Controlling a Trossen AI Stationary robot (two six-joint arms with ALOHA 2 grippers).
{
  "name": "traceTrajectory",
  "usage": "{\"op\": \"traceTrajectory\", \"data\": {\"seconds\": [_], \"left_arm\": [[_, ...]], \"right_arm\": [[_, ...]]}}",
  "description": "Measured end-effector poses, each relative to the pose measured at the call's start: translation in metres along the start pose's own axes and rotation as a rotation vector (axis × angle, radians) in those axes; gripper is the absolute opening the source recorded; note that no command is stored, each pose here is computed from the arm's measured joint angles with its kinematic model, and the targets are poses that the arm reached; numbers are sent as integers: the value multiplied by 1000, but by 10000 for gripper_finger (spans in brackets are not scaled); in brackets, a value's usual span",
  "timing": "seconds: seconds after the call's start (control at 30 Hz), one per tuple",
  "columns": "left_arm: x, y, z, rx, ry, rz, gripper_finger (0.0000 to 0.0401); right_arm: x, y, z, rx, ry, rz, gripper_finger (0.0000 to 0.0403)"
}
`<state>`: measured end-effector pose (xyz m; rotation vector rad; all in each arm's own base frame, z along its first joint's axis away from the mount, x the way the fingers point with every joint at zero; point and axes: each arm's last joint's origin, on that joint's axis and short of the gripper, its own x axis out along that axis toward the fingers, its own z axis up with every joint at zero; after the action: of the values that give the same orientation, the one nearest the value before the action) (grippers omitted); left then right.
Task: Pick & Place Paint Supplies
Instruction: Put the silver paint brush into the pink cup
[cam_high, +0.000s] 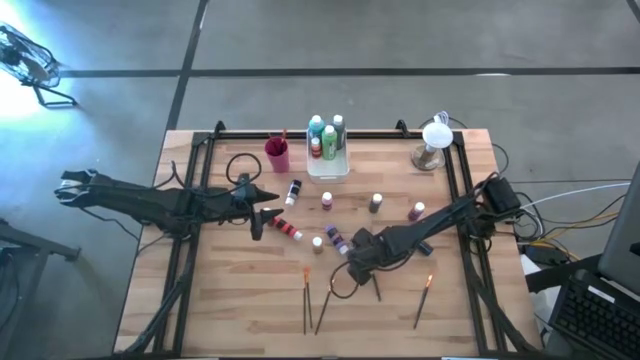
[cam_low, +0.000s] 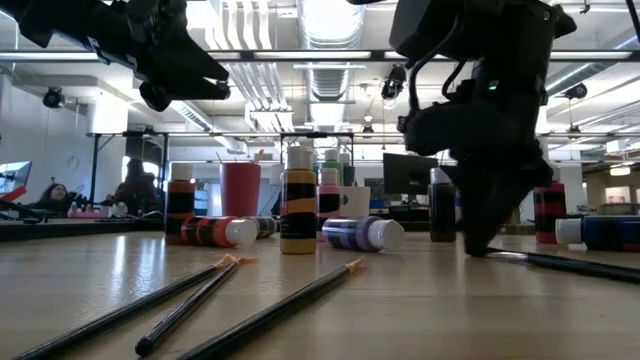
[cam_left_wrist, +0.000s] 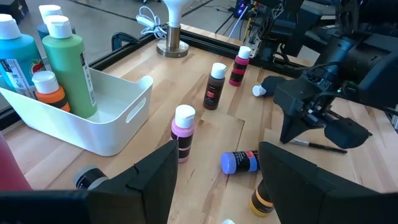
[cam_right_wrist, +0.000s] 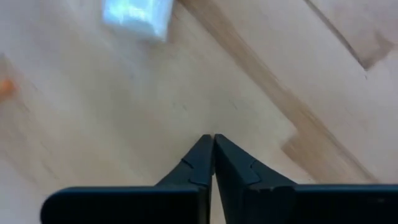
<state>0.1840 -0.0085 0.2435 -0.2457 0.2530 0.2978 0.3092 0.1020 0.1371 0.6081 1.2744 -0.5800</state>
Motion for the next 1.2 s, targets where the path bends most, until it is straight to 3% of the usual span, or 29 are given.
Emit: {"op": "traceTrajectory", "data": {"seconds": [0.1,0.3,0.53,0.7,0.93,1.2], "left_arm": [[0,0,0,0,0,0,227],[0,-1,3,2,-32,-8,227],[7,-6,10,9,-121,-43,227],[21,-16,13,14,-184,-160,227],[29,-27,21,33,-304,-356,227],[34,-29,18,12,-287,-408,227]], "right_arm": [[-14,-3,-1,-27,20,-19,8],[-74,-6,11,-67,-133,-27,8],[-149,-10,25,-162,-426,50,8],[-190,-6,37,-302,-667,57,8],[-205,2,47,-436,-861,-3,8],[-206,17,48,-522,-970,3,8]]}}
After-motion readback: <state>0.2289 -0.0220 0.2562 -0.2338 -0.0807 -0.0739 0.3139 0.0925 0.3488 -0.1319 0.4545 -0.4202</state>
